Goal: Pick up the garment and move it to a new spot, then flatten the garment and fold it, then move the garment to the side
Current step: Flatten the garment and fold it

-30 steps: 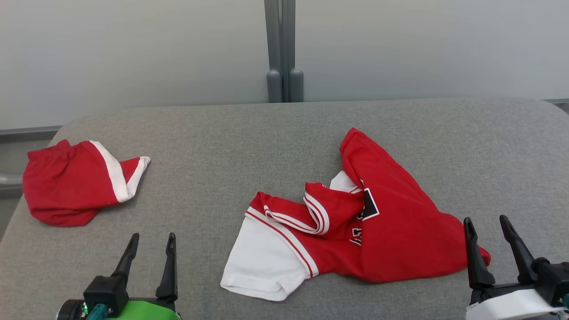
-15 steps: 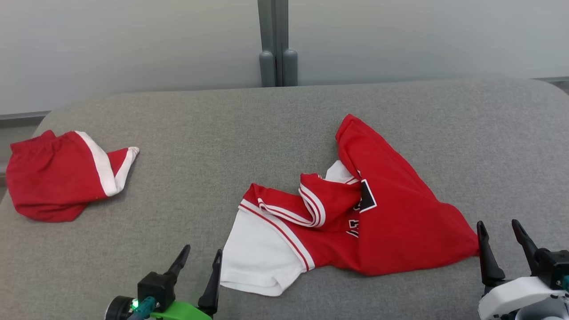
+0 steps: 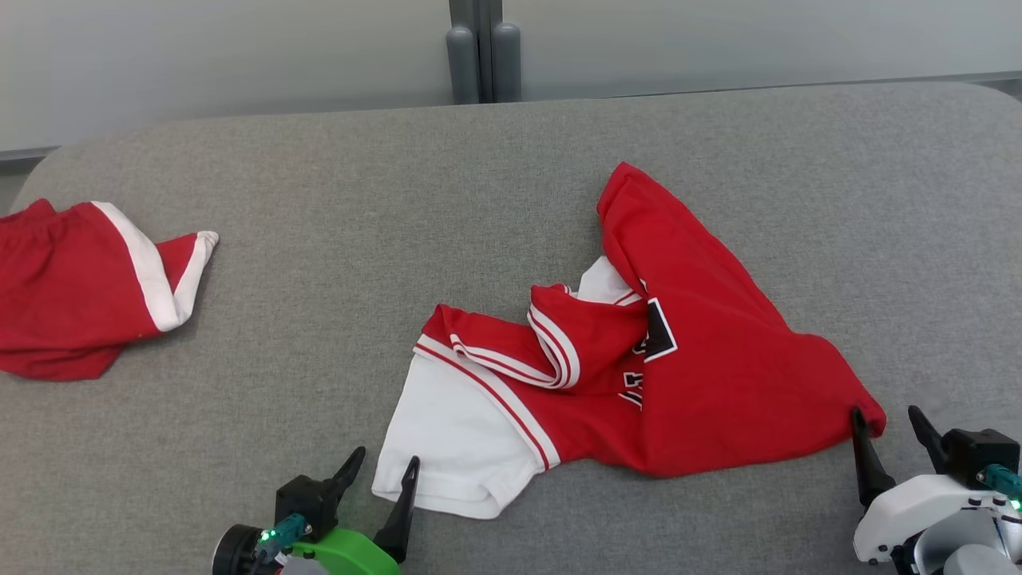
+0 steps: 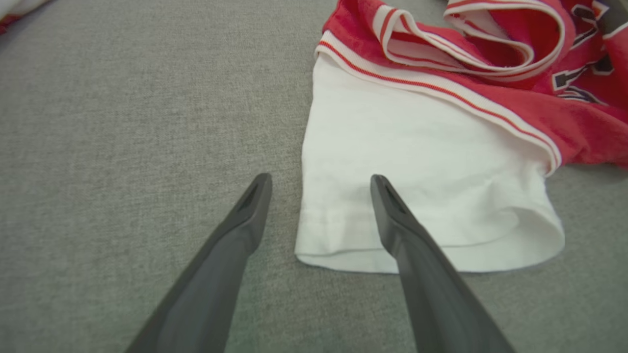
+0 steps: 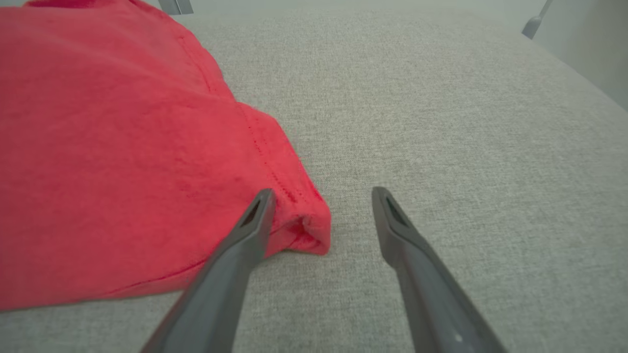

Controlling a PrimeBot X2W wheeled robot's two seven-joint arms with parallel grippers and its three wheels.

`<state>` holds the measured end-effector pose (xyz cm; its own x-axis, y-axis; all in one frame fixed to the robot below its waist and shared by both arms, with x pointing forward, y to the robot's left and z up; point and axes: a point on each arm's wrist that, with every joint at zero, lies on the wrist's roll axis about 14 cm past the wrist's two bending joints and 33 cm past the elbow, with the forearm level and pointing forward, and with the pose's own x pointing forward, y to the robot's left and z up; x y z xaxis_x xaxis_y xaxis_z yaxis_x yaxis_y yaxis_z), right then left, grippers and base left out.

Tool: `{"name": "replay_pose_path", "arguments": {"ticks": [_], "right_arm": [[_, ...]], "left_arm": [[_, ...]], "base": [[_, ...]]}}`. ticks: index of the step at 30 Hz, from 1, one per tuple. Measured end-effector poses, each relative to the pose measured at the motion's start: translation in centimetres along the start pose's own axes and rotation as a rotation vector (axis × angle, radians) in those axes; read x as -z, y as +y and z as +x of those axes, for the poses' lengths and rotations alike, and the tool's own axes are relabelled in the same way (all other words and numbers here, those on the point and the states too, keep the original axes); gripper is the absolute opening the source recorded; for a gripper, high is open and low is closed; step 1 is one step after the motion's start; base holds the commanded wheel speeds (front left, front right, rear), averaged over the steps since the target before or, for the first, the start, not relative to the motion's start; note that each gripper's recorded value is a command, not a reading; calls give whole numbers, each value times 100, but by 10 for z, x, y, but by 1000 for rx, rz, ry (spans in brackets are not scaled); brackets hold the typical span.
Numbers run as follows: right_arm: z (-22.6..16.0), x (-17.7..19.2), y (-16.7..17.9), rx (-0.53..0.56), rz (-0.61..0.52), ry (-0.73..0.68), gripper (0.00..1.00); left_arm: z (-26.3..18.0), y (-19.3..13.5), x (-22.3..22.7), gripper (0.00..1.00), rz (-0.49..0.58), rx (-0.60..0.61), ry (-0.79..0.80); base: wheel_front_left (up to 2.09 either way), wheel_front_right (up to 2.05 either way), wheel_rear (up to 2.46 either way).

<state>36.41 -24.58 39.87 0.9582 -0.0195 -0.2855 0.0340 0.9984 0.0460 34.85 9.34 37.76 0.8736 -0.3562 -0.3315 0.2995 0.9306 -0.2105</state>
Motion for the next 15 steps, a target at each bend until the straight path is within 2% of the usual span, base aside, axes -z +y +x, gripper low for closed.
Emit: {"name": "replay_pose_path", "arguments": {"ticks": [11,12,13,14,15], "right_arm": [[6,29,15,-28,38,99,100],[7,30,16,-30,45,103,89],[7,30,17,-30,50,103,46],[8,31,18,-32,56,106,10],[9,31,19,-35,61,109,0]], "left_arm": [[8,-3,23,100,-36,9,84],[8,-5,25,100,-38,14,89],[9,-6,25,82,-39,18,92],[9,-7,26,31,-42,21,97],[10,-7,27,0,-44,24,100]], "base": [[0,0,0],[0,0,0],[0,0,0],[0,0,0],[0,0,0]]}}
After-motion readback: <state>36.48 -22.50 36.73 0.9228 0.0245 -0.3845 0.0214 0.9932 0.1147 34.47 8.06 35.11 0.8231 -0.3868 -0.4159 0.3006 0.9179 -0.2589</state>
